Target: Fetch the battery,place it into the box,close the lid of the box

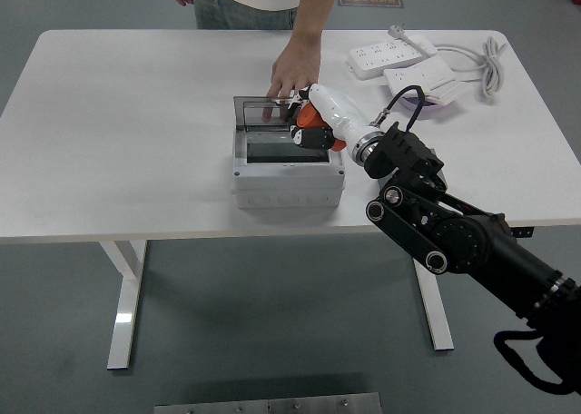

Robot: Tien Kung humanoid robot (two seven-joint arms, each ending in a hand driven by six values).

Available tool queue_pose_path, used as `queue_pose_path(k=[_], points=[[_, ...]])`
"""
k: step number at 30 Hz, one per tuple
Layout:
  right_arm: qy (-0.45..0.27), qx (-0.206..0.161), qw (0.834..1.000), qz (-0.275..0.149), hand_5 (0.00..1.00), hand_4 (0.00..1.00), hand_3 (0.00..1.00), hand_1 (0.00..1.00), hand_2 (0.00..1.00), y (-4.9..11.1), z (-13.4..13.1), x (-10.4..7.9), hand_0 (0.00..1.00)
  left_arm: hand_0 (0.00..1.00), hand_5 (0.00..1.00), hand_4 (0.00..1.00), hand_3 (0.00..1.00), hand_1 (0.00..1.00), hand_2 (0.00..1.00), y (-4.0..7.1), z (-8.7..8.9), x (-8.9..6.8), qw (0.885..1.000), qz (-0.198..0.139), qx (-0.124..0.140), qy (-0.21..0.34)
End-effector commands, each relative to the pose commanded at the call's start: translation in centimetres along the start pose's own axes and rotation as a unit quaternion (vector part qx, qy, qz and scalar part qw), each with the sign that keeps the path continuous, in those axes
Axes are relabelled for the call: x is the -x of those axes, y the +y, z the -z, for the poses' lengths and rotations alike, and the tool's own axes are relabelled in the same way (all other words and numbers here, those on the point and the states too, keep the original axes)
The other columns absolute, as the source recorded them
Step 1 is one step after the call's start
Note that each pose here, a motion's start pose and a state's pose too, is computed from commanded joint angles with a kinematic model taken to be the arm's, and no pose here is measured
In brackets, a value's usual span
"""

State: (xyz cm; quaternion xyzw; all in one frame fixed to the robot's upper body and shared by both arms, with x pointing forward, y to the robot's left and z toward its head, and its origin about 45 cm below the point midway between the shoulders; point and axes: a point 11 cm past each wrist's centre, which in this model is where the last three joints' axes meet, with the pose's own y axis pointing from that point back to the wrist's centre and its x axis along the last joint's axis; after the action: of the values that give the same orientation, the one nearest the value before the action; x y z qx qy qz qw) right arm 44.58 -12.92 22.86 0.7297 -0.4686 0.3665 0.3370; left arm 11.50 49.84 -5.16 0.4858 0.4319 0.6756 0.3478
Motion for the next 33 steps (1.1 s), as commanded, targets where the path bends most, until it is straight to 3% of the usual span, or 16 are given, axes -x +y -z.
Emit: queue_pose_path(k=[14,33], points=[[0.113,-0.014,0.993,0.034,0.002,0.071,0.360,0.316,0.337,-1.2,2.3,0.6,0.345,0.631,0.140,0.663,0.567,0.719,0.573,0.2,-0.7,0.0,1.000,0.000,0.005,-0.002],[0.136,-0.006,0.990,0.035,0.002,0.085,0.355,0.306,0.326,-2.5,2.7,1.1,0.331,0.631,0.139,0.662,0.566,0.720,0.573,0.4,-1.5,-0.1,1.000,-0.001,0.009,-0.006]])
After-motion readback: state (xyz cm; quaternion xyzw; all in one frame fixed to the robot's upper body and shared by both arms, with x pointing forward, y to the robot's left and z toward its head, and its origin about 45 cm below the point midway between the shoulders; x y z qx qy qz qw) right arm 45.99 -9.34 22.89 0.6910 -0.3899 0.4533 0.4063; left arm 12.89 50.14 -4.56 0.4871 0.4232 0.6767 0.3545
